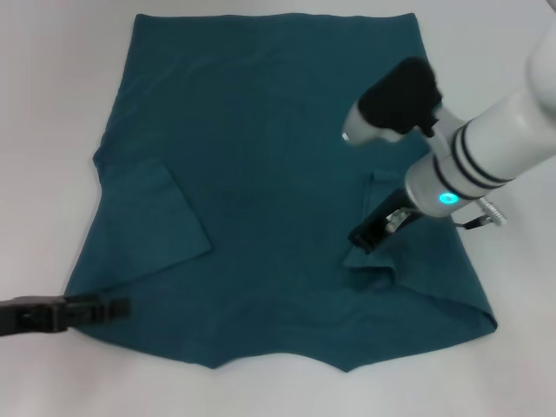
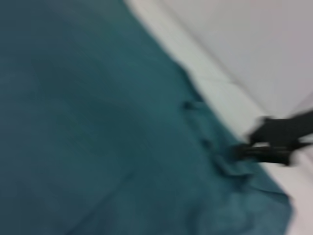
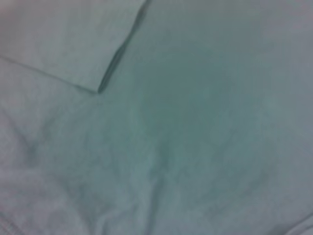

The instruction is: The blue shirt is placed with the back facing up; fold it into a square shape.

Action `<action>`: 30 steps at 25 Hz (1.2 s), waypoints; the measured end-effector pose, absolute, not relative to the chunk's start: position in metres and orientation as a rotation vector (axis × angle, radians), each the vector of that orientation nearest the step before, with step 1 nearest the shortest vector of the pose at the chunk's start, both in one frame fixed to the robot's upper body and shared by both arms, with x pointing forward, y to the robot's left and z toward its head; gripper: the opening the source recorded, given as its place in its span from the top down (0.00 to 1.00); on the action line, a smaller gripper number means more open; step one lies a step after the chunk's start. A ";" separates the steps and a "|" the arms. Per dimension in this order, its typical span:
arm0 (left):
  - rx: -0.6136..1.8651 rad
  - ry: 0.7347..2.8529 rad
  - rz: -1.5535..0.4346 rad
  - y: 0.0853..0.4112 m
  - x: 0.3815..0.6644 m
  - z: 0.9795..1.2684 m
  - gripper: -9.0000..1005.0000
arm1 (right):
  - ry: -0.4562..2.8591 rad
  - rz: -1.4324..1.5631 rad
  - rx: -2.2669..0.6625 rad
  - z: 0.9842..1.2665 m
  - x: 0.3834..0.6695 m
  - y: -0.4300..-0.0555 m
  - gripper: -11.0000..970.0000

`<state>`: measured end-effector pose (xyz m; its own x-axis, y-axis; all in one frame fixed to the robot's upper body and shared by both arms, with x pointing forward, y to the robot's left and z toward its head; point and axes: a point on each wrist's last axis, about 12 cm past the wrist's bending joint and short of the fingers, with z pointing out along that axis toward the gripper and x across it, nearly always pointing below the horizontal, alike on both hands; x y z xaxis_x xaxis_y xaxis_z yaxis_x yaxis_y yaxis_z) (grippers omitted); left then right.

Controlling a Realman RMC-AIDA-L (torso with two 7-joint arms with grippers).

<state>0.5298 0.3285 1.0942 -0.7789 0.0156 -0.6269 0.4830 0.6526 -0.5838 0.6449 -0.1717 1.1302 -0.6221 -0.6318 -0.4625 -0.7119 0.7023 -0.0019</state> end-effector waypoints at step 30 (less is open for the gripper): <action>0.038 2.635 -0.593 0.323 0.572 1.102 0.20 | 2.390 0.300 -0.994 1.174 0.627 -0.203 0.36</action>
<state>0.5716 0.3233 1.1024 -0.9043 -0.0673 -0.4215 0.1199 0.9077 -0.4020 0.6268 -0.2026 1.1741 -0.5889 -0.5920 -0.5501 -0.7097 0.7045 0.0015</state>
